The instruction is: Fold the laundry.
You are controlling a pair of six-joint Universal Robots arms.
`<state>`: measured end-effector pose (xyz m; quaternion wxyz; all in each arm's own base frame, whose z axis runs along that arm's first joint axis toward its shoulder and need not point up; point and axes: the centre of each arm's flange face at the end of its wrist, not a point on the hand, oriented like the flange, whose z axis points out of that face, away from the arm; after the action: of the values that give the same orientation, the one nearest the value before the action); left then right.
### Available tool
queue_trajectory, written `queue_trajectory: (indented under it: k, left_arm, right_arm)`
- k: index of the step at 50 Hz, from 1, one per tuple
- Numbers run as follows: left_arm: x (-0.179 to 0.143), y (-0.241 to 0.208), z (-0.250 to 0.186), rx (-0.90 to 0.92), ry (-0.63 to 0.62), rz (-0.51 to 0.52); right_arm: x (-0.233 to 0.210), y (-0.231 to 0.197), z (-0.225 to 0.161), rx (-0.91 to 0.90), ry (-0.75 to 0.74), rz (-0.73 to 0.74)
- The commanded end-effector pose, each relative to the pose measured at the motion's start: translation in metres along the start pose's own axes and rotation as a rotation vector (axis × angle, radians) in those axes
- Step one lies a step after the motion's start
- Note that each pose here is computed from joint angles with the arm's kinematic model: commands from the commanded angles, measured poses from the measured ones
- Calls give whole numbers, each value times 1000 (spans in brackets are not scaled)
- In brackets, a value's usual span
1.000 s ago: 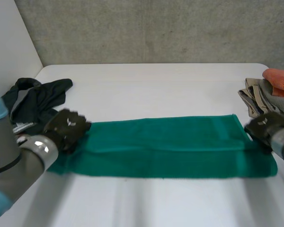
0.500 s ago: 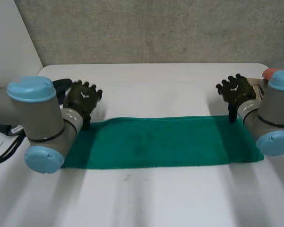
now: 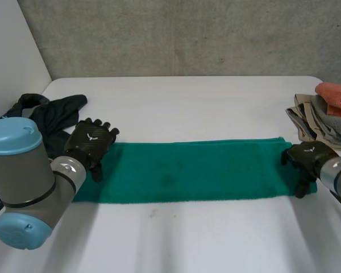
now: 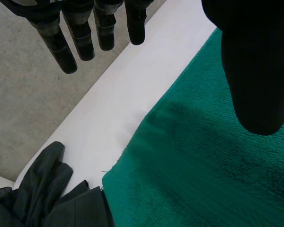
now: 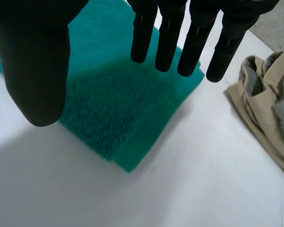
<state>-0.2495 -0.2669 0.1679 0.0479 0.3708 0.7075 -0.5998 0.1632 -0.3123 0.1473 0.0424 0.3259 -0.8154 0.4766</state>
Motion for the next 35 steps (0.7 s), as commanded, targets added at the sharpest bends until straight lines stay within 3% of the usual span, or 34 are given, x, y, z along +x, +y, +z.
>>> queue_trajectory:
  k: [1,9,17,25,29,33,35]
  left_arm:
    - [0,-3,0,12,-2,-3]
    - [-2,-7,-3,23,-10,-4]
    - [-11,-23,-15,72,-39,-3]
    - [-21,-32,-27,103,-71,-4]
    - [-22,-33,-30,107,-75,-10]
    - [-23,-36,-31,117,-77,-45]
    - [-24,-37,-31,122,-78,-57]
  right_arm:
    - [7,16,10,84,37,-4]
    - [18,24,13,61,75,18]
    - [75,14,-4,102,313,7]
    - [109,8,-13,69,445,-215]
    - [63,-30,-12,229,366,-314]
    - [-54,-95,-32,623,152,-485]
    - [-88,-109,-45,747,82,-518]
